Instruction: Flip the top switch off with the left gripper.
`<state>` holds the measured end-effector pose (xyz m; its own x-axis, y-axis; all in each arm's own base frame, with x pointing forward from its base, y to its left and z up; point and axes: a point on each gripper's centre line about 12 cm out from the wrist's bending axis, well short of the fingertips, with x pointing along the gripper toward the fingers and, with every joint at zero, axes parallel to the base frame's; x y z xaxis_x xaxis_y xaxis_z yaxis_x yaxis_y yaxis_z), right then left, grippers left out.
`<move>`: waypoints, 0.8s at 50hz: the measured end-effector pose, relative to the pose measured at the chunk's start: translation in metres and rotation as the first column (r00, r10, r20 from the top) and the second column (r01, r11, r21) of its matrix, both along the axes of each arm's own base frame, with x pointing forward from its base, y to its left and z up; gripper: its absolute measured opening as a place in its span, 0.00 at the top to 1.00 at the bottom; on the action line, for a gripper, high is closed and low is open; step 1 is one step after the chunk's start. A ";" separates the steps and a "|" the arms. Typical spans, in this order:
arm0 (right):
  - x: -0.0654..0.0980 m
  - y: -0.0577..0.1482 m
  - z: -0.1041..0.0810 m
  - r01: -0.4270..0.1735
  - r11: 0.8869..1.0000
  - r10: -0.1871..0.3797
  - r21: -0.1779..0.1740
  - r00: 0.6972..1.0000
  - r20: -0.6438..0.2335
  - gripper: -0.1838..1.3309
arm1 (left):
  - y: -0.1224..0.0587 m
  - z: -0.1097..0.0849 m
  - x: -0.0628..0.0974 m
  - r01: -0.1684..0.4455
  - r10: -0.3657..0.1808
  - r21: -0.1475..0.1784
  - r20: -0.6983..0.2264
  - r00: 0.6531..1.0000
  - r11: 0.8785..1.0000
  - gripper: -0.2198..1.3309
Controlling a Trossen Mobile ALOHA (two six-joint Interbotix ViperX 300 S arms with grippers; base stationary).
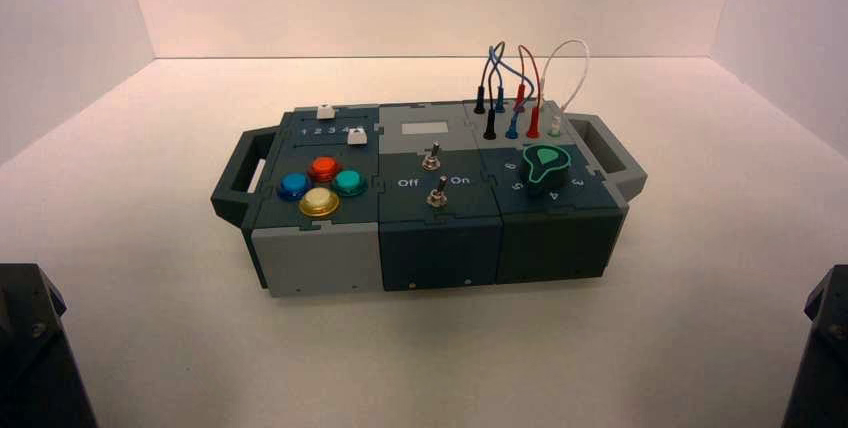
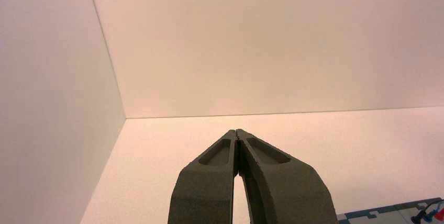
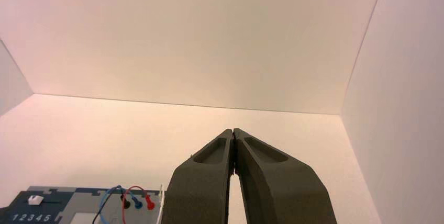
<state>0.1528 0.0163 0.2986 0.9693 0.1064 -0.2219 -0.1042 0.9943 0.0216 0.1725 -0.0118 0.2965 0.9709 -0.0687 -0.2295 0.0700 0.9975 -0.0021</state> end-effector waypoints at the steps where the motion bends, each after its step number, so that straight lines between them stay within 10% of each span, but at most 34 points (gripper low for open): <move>1: 0.000 0.000 0.000 -0.002 1.000 0.002 0.000 1.000 0.000 0.98 | 0.000 -0.001 0.000 -0.002 0.002 0.000 -0.002 1.000 1.000 0.96; 40: 0.004 0.001 -0.022 -0.007 1.000 0.005 -0.009 0.985 -0.174 0.98 | -0.011 -0.029 0.002 0.057 -0.058 -0.011 -0.213 0.975 0.998 0.96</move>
